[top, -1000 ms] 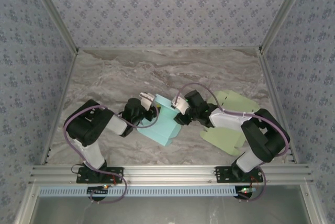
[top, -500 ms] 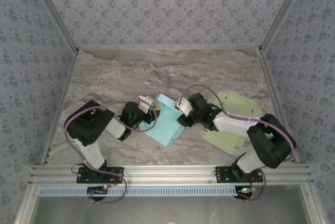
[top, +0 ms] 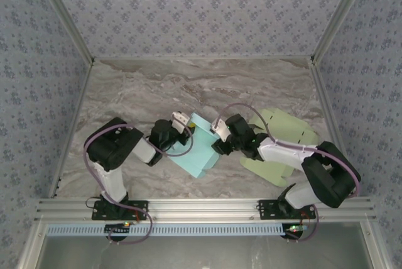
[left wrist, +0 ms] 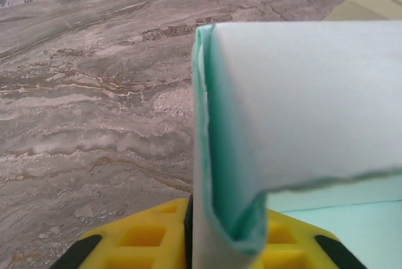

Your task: Fold the paper box

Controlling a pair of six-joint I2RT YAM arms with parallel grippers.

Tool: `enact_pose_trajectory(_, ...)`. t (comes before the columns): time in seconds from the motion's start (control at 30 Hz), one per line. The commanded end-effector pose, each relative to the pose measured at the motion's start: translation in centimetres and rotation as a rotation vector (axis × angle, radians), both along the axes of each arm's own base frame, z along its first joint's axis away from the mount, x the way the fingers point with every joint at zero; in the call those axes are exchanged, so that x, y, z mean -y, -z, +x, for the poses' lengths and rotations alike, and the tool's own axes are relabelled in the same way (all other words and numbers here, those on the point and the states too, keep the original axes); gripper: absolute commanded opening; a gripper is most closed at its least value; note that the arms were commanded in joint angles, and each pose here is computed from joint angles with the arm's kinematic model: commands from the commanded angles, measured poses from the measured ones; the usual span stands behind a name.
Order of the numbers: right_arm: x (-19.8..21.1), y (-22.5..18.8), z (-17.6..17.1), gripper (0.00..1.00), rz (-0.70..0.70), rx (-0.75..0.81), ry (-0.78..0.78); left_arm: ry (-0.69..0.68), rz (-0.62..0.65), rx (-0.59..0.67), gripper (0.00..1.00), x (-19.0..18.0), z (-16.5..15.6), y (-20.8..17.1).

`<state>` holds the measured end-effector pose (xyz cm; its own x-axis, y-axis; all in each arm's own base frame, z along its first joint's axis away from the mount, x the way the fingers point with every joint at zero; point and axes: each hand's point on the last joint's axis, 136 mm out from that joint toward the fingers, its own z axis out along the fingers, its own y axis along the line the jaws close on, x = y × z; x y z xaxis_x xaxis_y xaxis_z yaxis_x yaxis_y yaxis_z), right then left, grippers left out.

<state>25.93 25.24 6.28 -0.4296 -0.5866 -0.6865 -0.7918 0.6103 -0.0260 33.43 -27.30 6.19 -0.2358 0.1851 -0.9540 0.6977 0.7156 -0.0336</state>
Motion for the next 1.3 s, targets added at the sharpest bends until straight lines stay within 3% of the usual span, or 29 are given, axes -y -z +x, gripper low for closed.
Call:
enact_pose_trajectory(0.0,-0.4,0.0,-0.8,0.42,0.009,-0.021,0.016,-0.017,0.002,0.061,0.13,0.8,0.7,-0.8)
enact_pose_trajectory(0.23,-1.8,0.2,-2.7,0.45,-0.007,0.008,0.062,-0.021,0.064,0.058,0.0,1.4,0.5,0.4)
enact_pose_trajectory(0.43,-3.7,-0.9,-4.1,0.55,0.118,0.004,0.034,-0.054,0.057,0.038,0.0,1.2,0.9,1.2)
enact_pose_trajectory(0.63,-3.0,-4.8,-5.6,0.69,0.203,0.034,-0.058,0.073,0.032,0.027,0.0,3.2,-0.1,0.9)
enact_pose_trajectory(0.8,-0.7,-7.8,-6.8,0.71,0.276,0.009,-0.101,0.194,0.035,0.008,0.0,4.8,-1.3,0.2)
enact_pose_trajectory(0.9,2.2,-9.8,-5.3,0.75,0.344,0.01,0.057,0.233,0.085,0.023,0.0,4.8,-1.8,-0.9)
enact_pose_trajectory(1.0,6.3,-12.2,-2.7,0.83,0.455,-0.066,0.388,0.272,0.13,0.072,0.01,4.6,-2.3,-2.3)
enact_pose_trajectory(1.03,7.6,-12.6,-2.1,0.92,0.501,-0.129,0.507,0.287,0.148,0.085,0.01,4.7,-2.5,-2.6)
enact_pose_trajectory(1.13,8.5,-13.7,-0.7,0.87,0.628,-0.276,0.638,0.339,0.197,0.108,0.01,5.0,-2.7,-2.9)
enact_pose_trajectory(1.2,9.4,-12.9,0.3,0.79,0.643,-0.409,0.774,0.406,0.216,0.107,0.01,5.6,-3.4,-2.7)
enact_pose_trajectory(1.27,9.0,-11.9,0.7,0.78,0.618,-0.561,0.811,0.505,0.223,0.125,0.01,6.5,-4.4,-2.8)
